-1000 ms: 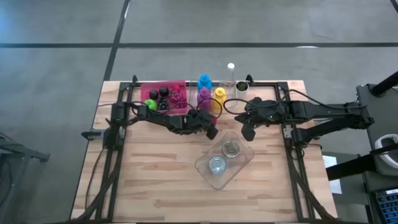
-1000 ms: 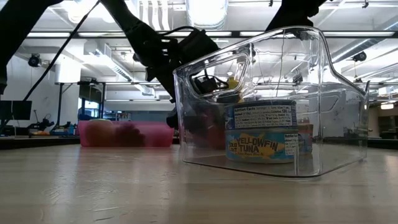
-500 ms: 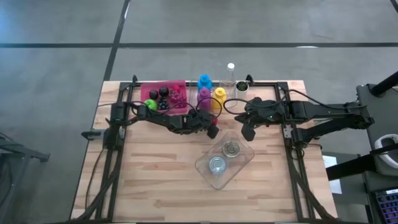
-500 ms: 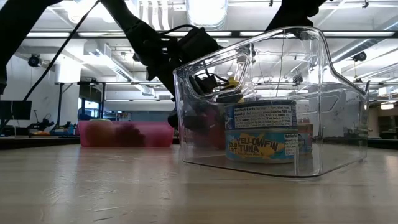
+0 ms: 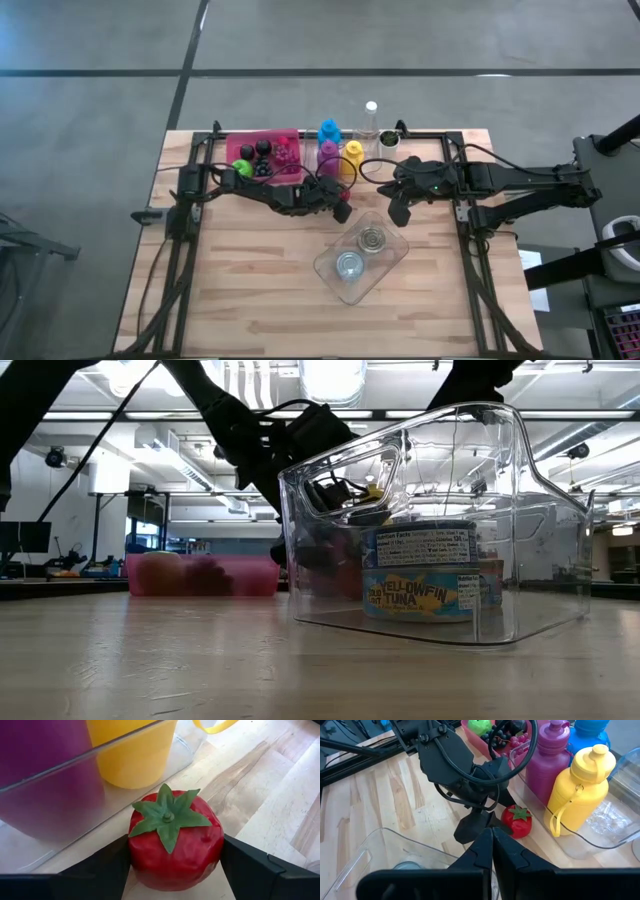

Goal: Pick & Place Food Item
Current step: Put the tomato into the pink bin, then return to Home Position

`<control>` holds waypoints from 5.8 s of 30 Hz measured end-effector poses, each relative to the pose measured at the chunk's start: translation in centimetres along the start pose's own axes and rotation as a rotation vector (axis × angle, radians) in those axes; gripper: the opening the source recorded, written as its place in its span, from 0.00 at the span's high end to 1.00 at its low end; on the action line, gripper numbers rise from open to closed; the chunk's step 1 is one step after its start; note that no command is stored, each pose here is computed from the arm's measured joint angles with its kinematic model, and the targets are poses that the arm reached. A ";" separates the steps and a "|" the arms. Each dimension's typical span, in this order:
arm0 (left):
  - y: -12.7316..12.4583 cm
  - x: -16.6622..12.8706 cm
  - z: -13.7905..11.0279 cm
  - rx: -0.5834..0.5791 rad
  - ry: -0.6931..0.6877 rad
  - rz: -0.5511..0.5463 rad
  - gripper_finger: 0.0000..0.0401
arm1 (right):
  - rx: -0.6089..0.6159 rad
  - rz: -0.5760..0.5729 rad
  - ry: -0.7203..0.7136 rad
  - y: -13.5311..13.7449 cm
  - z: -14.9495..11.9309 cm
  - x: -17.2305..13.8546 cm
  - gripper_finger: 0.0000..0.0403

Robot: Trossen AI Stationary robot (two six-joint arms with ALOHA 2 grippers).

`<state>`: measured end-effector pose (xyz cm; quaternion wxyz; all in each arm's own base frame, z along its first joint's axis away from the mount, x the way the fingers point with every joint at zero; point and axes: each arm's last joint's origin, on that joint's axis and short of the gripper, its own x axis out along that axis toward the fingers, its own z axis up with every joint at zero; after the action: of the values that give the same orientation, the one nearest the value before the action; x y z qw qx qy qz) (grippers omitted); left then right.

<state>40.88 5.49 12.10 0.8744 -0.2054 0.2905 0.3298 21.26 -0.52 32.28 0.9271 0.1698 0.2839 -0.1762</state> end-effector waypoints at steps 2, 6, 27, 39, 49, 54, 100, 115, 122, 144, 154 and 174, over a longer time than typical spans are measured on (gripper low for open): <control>0.0 0.0 0.0 0.001 0.000 -0.001 0.30 | 0.000 0.000 0.000 0.0 0.0 0.0 0.98; 0.0 -0.2 0.2 0.006 -0.004 -0.005 0.31 | 0.000 0.000 0.000 0.0 0.0 0.0 0.98; -0.3 -5.4 3.1 0.046 0.039 -0.064 0.30 | -0.001 0.000 0.001 0.0 0.0 0.0 0.98; 2.2 -13.6 5.8 0.094 0.097 0.039 0.31 | 0.002 0.003 -0.007 0.0 0.1 0.0 0.98; 6.0 -16.2 7.3 0.124 0.008 0.377 0.31 | 0.003 -0.009 -0.019 0.0 0.1 0.0 0.98; 8.7 -13.8 8.0 0.077 0.054 0.483 0.31 | 0.003 -0.011 -0.020 0.0 0.1 0.0 0.98; 15.0 -14.4 11.0 -0.154 0.162 0.322 0.21 | 0.035 0.036 -0.134 -0.7 0.7 -3.6 0.98; 12.9 -26.8 12.0 -0.043 -0.122 0.030 0.43 | 0.009 0.120 -0.313 -2.4 0.4 -9.4 0.98; 11.9 -29.9 11.2 0.039 -0.173 -0.073 0.61 | -0.019 0.137 -0.373 -3.2 -0.4 -11.1 0.98; 15.0 -30.9 1.0 -0.023 -0.436 -0.385 0.98 | -0.089 0.439 -0.677 -5.2 -6.6 -10.1 0.98; 17.2 -30.6 -3.0 -0.070 -0.589 -0.505 0.99 | -0.078 0.491 -0.788 -6.6 -9.8 -9.7 0.98; 18.3 -27.8 -7.3 -0.077 -0.697 -0.610 1.00 | -0.050 0.521 -0.827 -7.1 -11.5 -8.8 0.98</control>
<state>8.32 1.56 21.49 0.9688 -0.1906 -0.1066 0.1175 6.06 0.00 26.95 0.9793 0.1286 -0.1557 0.0157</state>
